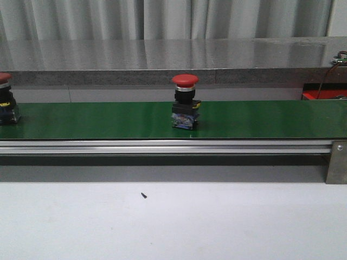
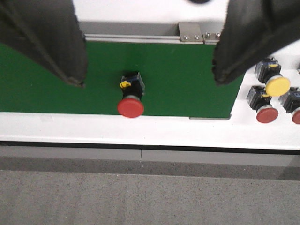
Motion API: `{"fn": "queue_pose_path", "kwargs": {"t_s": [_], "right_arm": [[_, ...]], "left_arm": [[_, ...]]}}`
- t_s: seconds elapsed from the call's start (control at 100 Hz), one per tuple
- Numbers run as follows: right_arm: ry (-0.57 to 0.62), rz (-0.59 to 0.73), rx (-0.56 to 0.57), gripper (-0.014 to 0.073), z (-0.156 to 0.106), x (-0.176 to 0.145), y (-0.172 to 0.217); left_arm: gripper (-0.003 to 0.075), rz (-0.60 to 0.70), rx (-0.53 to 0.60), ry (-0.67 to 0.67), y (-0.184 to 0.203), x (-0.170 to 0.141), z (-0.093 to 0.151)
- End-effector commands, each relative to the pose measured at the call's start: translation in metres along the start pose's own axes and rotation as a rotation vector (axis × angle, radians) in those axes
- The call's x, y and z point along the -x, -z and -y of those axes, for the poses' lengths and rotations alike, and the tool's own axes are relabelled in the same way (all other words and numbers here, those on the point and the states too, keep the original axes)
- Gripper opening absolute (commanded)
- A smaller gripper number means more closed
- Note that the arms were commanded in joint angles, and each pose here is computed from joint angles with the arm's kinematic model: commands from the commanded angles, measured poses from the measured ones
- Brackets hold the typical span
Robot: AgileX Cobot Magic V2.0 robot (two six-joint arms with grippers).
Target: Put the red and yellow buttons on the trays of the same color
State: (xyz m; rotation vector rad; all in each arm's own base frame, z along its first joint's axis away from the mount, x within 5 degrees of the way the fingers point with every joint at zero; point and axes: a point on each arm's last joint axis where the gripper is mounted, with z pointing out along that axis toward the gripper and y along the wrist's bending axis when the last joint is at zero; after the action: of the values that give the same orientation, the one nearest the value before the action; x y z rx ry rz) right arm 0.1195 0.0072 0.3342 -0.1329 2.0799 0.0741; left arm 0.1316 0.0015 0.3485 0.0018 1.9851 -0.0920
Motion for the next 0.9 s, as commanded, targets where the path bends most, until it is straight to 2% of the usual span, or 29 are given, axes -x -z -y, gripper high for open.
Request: {"fn": "queue_pose_path", "kwargs": {"t_s": [0.0, 0.19, 0.32, 0.39, 0.46, 0.56, 0.63, 0.68, 0.89], "right_arm": [[0.009, 0.11, -0.024, -0.0069, 0.002, 0.014, 0.005], [-0.005, 0.111, -0.013, -0.0069, 0.001, 0.015, 0.005], [-0.031, 0.107, 0.01, -0.0055, -0.001, 0.014, 0.005], [-0.048, 0.099, 0.026, 0.0015, -0.003, 0.014, 0.005], [-0.063, 0.095, 0.037, 0.0166, -0.003, 0.015, 0.004], [-0.078, 0.075, 0.05, 0.0452, -0.003, 0.019, -0.002], [-0.087, 0.038, 0.063, 0.0572, -0.002, 0.025, -0.009], [-0.085, 0.005, 0.077, 0.0596, -0.002, 0.03, -0.014], [-0.062, -0.103, 0.172, 0.0591, 0.0, 0.06, -0.051]], "left_arm": [[0.0349, 0.098, 0.004, 0.003, 0.014, -0.008, 0.003], [-0.0015, 0.105, 0.003, -0.004, 0.024, -0.044, 0.006], [-0.002, 0.108, 0.005, -0.004, 0.026, -0.053, 0.006], [-0.0019, 0.11, 0.005, -0.004, 0.026, -0.053, 0.006], [-0.0019, 0.121, 0.009, -0.003, 0.026, -0.052, 0.006], [-0.0019, 0.13, 0.013, -0.003, 0.026, -0.051, 0.006], [-0.0019, 0.13, 0.013, -0.003, 0.026, -0.051, 0.006], [-0.002, 0.13, 0.013, -0.003, 0.026, -0.051, 0.006], [-0.0019, 0.13, 0.013, -0.003, 0.026, -0.051, 0.006]]}}
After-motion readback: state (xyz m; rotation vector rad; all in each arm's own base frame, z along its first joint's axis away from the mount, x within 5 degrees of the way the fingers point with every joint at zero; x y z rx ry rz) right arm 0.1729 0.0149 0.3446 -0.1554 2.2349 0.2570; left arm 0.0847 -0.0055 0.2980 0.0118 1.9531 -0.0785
